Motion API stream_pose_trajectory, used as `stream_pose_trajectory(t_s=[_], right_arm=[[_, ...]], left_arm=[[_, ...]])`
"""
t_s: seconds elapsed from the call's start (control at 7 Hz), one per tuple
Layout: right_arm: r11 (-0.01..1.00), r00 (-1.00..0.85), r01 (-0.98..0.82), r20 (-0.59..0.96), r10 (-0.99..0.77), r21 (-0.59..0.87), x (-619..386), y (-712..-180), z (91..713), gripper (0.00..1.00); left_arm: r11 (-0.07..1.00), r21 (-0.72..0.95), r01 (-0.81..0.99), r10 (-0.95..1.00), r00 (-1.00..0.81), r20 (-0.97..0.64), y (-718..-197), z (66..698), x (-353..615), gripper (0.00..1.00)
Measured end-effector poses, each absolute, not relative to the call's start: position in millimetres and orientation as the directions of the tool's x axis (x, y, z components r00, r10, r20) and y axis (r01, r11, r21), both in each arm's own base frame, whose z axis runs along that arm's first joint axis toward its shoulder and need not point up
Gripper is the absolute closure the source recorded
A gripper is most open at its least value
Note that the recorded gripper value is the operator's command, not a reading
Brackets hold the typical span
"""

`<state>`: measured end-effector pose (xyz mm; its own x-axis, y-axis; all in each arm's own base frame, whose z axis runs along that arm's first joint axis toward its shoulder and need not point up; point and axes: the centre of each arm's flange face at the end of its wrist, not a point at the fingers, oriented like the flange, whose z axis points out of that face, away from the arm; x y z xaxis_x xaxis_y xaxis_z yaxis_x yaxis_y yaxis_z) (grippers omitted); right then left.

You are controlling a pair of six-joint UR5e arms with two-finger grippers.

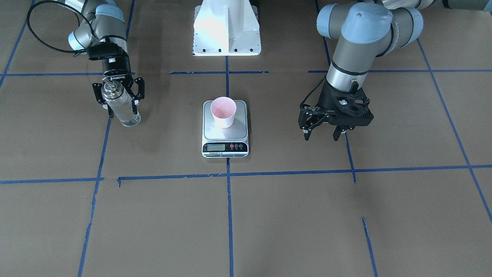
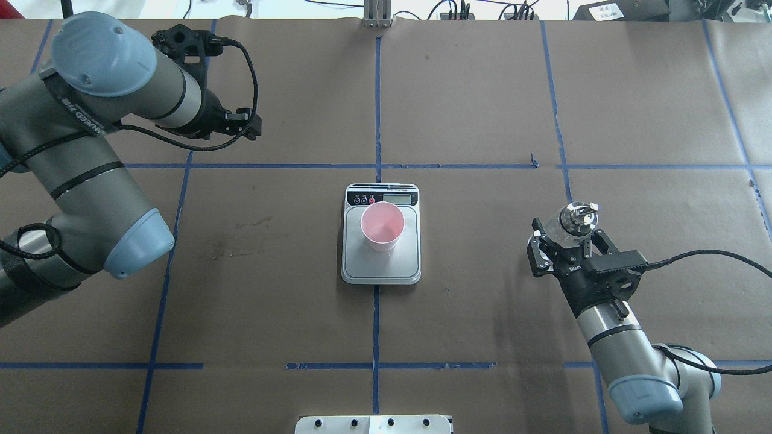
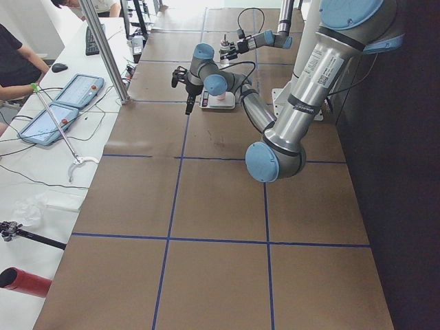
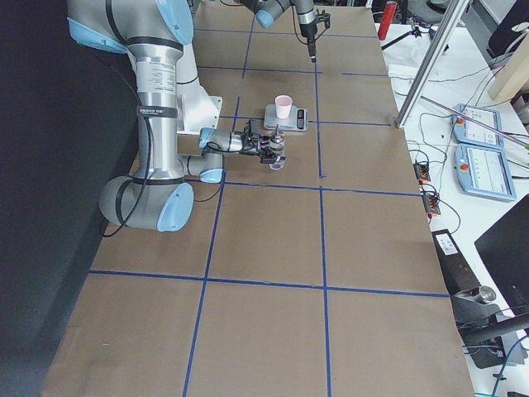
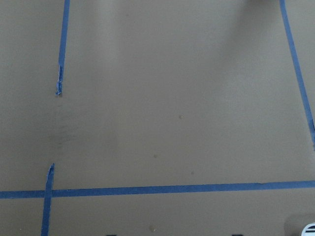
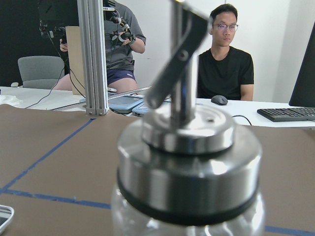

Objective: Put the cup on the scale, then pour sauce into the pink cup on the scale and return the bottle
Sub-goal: 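Lift the sauce bottle with the right gripper and carry it toward the scale, then bring the bottle spout beside the pink cup with the right gripper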

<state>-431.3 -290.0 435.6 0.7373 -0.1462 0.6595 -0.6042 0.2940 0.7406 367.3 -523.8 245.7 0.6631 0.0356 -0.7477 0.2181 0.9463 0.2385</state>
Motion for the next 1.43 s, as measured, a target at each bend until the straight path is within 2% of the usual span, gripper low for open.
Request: stream_pose_trajectory(t_s=[0.86, 1.14, 1.43], right_arm=[[0.279, 0.824, -0.505, 0.552, -0.125, 0.817, -490.5, -343.9, 320.1, 1.00], [0.289, 0.852, -0.447, 0.501, -0.151, 0.846, -496.9, -347.2, 310.4, 1.00], [0.310, 0.927, -0.272, 0.335, -0.171, 0.911, -510.4, -350.6, 302.5, 1.00]], left_arm=[[0.937, 0.262, 0.231, 0.055, 0.643, -0.764, -519.0, 233.2, 347.1, 0.18], [0.933, 0.269, 0.238, 0.056, 0.642, -0.765, -520.8, 232.2, 339.1, 0.17], [0.926, 0.304, 0.222, 0.083, 0.667, -0.741, -525.7, 245.9, 319.8, 0.17]])
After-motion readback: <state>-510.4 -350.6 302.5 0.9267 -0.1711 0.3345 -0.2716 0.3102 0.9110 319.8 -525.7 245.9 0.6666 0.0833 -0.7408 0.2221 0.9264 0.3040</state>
